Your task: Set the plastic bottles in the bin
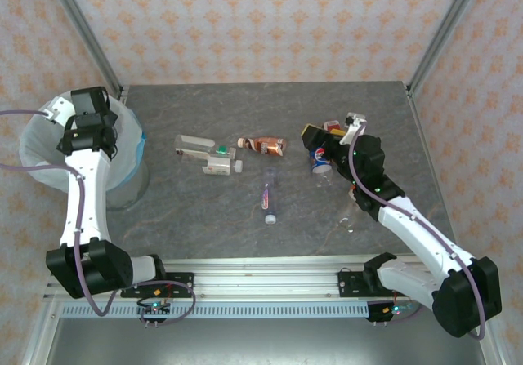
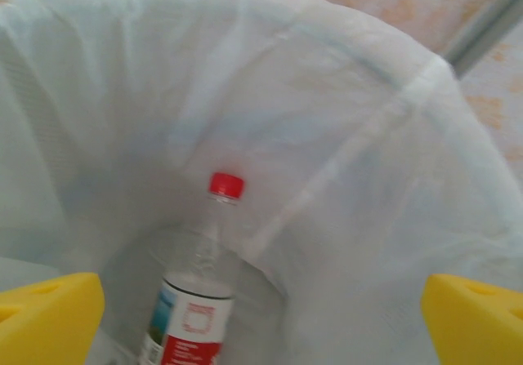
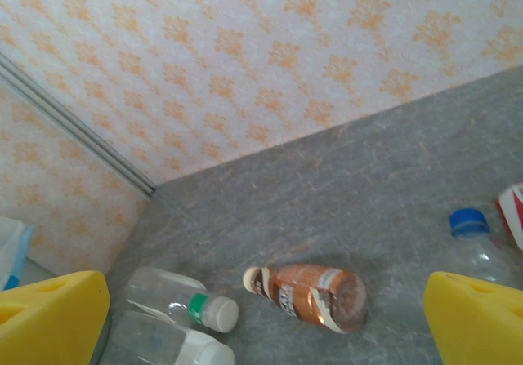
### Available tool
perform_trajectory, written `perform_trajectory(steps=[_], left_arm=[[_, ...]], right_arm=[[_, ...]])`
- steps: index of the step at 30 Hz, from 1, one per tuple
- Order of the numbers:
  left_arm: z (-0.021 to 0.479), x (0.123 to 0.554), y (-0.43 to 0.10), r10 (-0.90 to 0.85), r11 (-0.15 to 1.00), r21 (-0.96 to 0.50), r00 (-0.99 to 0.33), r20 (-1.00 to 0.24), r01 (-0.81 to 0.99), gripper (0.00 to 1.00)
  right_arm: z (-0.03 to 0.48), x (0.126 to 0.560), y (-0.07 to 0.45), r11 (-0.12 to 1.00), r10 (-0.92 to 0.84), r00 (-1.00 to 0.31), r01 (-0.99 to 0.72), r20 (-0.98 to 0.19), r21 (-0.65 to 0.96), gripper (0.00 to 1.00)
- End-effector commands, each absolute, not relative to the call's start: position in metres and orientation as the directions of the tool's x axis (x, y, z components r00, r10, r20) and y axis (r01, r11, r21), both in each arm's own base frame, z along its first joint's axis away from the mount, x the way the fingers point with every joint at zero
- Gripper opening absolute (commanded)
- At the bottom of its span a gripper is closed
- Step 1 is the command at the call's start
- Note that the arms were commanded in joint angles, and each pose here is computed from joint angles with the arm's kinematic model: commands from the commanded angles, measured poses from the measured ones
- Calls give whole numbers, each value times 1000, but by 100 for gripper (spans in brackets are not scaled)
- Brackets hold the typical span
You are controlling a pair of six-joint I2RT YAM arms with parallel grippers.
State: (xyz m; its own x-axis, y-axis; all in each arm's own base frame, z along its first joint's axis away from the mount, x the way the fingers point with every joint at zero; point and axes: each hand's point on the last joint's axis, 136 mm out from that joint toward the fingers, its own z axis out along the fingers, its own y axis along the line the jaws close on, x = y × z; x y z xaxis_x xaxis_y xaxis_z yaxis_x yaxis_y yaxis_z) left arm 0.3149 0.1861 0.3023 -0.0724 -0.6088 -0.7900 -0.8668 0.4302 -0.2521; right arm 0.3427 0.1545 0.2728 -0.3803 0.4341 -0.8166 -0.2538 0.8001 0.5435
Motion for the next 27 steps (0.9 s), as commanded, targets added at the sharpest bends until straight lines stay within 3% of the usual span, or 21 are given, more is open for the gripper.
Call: perform_trajectory(steps=[1, 7, 12, 20, 27], left_arm=[[340, 327, 155, -624, 564, -385, -72, -778, -731, 100], [376, 342, 90, -552, 753, -420, -139, -822, -507, 100], [371, 358, 25, -573, 813, -511, -235, -785, -279, 100], [333, 361, -69, -542, 809, -584, -457, -705, -59, 100], [294, 360, -81, -544, 796, -600, -536, -646, -85, 100]], right_arm=[[259, 343, 149, 823, 423, -407, -201, -809, 531, 99], [230, 336, 146, 813, 457, -454, -136, -765, 567, 99], [197, 329, 150, 776, 517, -503, -66, -692, 628, 99], [145, 305, 207, 868, 306, -659, -103, -687, 486, 99], [100, 281, 240, 949, 128, -753, -96, -645, 300, 99]])
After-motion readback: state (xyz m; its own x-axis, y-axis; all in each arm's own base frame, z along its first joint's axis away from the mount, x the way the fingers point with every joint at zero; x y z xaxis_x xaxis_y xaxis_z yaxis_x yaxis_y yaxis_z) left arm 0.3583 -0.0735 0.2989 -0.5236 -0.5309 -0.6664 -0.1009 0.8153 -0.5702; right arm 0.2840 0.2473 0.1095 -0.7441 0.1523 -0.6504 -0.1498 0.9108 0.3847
